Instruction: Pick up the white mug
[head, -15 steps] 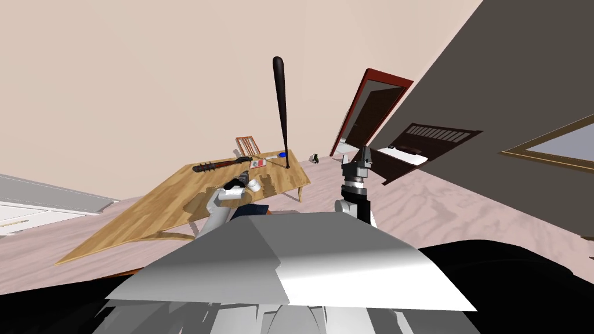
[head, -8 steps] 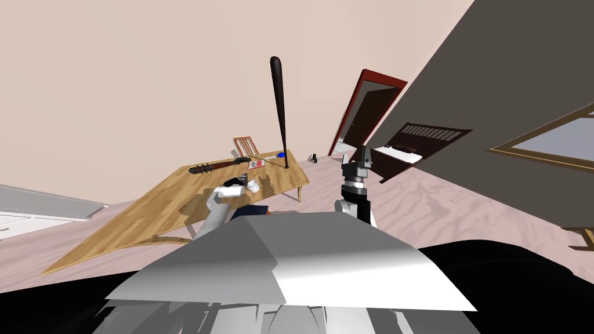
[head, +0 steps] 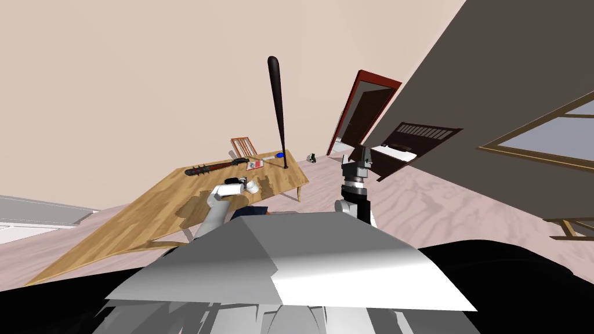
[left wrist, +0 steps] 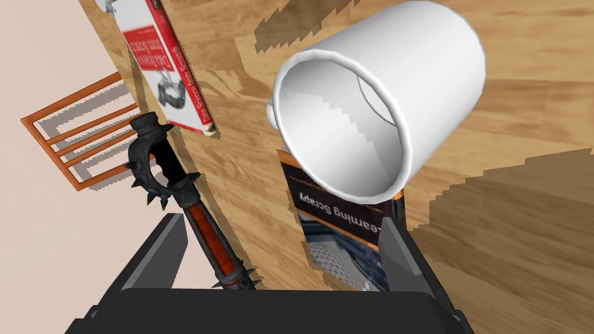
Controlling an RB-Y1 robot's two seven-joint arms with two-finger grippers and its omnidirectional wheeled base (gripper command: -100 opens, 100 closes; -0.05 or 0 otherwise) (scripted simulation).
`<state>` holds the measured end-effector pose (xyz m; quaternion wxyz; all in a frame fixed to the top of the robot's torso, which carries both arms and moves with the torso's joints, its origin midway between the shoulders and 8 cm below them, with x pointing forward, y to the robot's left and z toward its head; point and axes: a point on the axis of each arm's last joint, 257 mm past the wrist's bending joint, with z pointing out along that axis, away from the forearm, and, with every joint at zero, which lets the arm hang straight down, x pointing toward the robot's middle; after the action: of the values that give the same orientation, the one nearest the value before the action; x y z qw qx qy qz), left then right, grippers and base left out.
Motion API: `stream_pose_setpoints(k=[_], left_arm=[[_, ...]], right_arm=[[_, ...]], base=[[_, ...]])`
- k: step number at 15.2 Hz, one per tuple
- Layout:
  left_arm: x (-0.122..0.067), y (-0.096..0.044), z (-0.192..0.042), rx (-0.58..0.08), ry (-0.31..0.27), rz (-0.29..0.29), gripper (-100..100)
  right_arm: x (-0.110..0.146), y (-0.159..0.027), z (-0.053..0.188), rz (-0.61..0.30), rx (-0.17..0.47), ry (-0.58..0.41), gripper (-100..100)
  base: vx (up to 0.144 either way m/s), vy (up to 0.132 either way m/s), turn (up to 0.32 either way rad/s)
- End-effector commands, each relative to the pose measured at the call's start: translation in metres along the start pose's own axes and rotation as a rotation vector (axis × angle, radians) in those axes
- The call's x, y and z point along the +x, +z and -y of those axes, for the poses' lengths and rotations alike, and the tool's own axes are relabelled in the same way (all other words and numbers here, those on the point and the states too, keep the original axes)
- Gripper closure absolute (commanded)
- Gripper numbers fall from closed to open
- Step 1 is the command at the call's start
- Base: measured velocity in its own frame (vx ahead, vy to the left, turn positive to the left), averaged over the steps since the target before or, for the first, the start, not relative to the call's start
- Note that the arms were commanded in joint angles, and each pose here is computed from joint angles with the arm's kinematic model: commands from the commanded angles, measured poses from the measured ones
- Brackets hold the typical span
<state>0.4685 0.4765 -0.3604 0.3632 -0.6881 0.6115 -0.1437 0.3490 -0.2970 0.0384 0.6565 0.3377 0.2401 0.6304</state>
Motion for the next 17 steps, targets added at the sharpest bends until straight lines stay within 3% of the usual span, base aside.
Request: stream_pose_setpoints(k=[1,7,8,17], left_arm=[[-0.005,0.005,-0.011,-0.061,-0.012,0.001,-100],[-0.007,0.007,-0.034,-0.166,-0.023,0.0,-100],[-0.009,0.009,-0.041,-0.212,-0.034,-0.003,-100],[-0.009,0.005,-0.076,-0.402,-0.067,-0.023,-100]], right_arm=[[0.0,0.0,0.0,0.0,0.0,0.0,0],[0.0,0.0,0.0,0.0,0.0,0.0,0],[0.0,0.0,0.0,0.0,0.0,0.0,0],[0.0,0.0,0.0,0.0,0.0,0.0,0]], base=[[0.004,0.009,-0.051],[0.005,0.012,-0.05],[0.007,0.01,-0.06],[0.012,0.014,-0.055]])
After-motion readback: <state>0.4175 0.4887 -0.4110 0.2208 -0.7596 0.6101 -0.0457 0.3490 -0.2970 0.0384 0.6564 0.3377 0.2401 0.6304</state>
